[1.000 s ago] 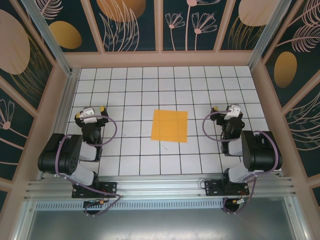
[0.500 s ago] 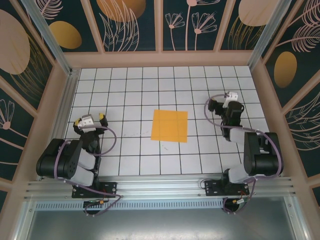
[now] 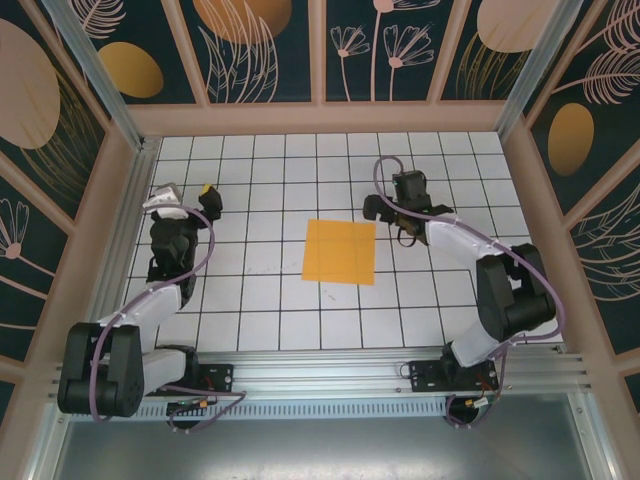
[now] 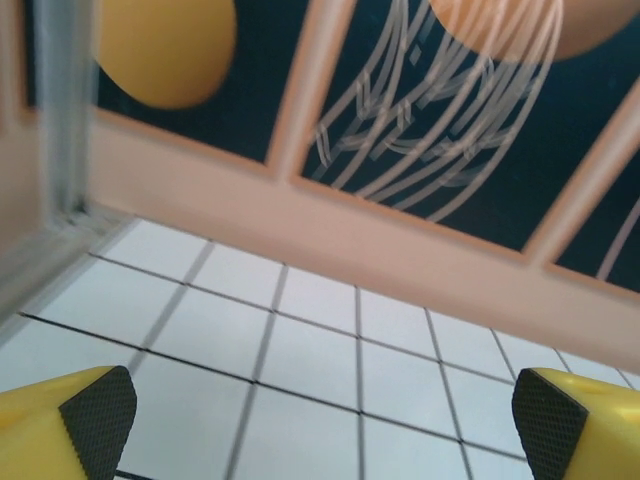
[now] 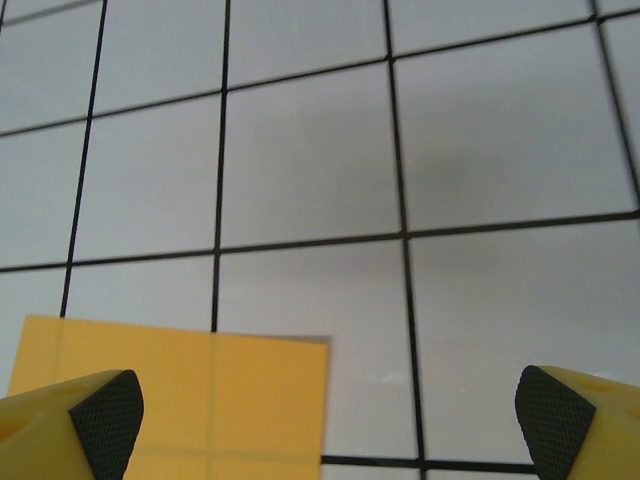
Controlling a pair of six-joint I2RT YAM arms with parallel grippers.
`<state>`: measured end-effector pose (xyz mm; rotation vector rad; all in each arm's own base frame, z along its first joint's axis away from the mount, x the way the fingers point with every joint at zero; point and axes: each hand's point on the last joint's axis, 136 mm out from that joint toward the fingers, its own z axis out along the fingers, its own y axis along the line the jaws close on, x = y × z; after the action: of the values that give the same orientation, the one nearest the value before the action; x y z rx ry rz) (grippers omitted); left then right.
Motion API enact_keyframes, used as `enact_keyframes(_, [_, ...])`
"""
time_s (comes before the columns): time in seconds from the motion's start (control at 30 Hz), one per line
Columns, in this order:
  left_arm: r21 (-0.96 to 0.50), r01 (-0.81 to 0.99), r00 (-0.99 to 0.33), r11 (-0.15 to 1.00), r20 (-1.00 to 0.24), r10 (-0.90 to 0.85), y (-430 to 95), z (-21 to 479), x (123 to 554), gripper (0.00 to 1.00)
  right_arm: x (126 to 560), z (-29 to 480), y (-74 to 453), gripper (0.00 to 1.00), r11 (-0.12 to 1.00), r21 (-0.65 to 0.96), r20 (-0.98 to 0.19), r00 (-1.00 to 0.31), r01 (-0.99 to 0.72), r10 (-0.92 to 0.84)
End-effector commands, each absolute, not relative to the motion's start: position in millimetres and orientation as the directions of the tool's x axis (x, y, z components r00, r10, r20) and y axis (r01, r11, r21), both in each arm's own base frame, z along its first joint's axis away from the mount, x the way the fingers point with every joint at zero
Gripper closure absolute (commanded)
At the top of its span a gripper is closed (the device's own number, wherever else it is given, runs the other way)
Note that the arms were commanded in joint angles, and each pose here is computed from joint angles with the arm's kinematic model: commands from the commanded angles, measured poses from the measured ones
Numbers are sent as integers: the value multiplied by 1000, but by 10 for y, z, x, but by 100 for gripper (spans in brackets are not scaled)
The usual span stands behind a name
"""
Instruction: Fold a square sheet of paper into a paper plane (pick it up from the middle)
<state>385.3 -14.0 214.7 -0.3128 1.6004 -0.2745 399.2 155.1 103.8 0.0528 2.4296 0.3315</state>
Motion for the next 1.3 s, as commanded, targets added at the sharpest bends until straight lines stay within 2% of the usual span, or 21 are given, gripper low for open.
enact_keyframes(0.0, [-502,49,-269,863,-839,-473,-478,1775,3909,1,3685,715,1801,4,973,232,-446,-889,-1,106])
enact_keyframes(0.1, [-519,22,-336,854,-809,-483,-531,1553,3911,1,3608,570,2031,4,985,170,-395,-917,-10,59])
enact_keyframes(0.27, [-516,-9,-363,857,-797,-483,-506,1341,3846,1,3521,397,2394,5,987,162,-316,-948,-10,42])
enact_keyframes(0.33, [-508,-15,-388,861,-791,-473,-515,1280,3847,1,3539,369,2448,7,989,147,-300,-952,10,54])
enact_keyframes(0.57, [-497,1,-401,868,-795,-455,-544,1231,3853,2,3474,276,2686,6,998,69,-269,-963,-1,17])
enact_keyframes(0.73, [-493,11,-408,870,-797,-446,-560,1235,3837,1,3401,132,2679,6,1000,-10,-237,-972,2,0])
enact_keyframes(1.07, [-482,39,-413,875,-806,-425,-592,1273,3790,2,3246,72,2659,7,1000,-30,-195,-981,1,-5])
enact_keyframes(1.27, [-484,55,-416,873,-806,-421,-616,1291,3783,1,3308,316,2707,2,1000,-26,-255,-967,-7,-13])
